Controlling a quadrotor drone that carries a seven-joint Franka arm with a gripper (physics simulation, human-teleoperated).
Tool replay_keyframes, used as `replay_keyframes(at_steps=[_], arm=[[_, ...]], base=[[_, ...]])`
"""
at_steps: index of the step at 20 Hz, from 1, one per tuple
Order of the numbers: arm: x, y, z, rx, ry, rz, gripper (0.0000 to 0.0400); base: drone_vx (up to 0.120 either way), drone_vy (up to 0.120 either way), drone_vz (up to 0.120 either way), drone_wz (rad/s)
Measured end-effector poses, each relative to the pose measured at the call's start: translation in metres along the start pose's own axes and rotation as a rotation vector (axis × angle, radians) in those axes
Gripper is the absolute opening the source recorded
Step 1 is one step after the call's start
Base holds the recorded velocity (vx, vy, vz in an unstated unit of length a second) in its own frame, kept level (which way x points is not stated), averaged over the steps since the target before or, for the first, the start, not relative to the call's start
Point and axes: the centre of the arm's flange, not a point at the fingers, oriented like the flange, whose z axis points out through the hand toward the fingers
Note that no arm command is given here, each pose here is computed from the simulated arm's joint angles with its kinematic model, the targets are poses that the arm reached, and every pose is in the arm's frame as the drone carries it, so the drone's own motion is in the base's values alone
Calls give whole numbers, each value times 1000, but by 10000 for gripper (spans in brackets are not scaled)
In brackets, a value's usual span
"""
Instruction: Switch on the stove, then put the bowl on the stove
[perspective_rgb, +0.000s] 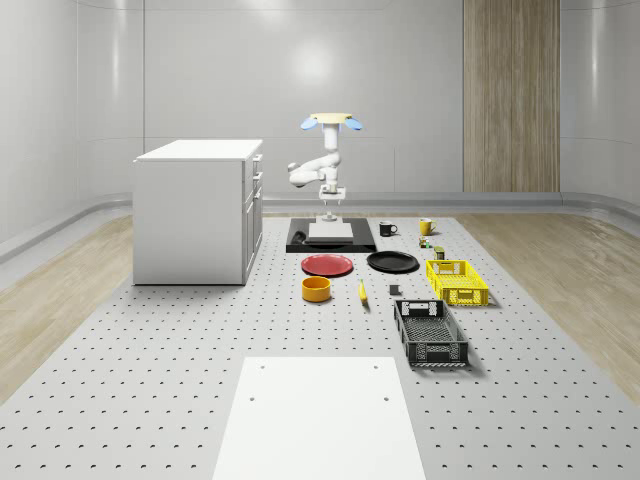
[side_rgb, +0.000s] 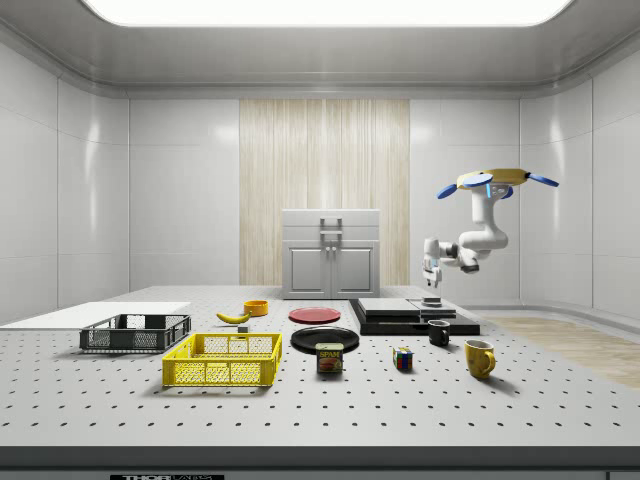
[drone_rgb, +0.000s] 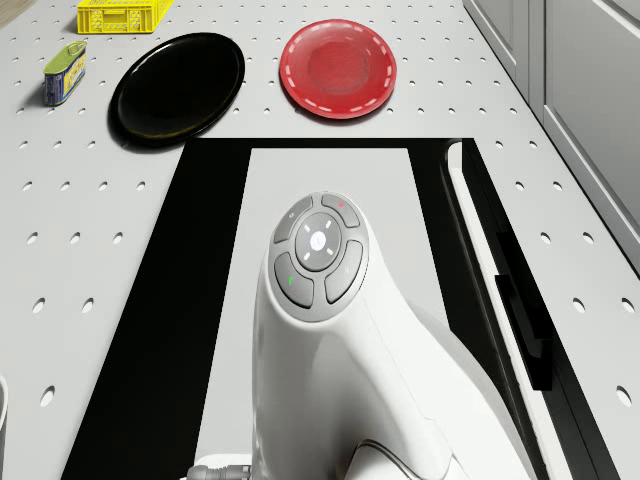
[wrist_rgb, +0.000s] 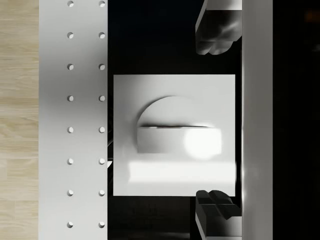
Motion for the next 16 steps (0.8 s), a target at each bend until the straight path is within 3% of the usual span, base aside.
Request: replay_keyframes(at_steps=[6, 16], arm=[[1, -1, 17, 0, 0, 0, 400], [14, -14, 39, 0, 0, 0, 400]], base=[[0, 0, 0, 0], [0, 0, 0, 0]])
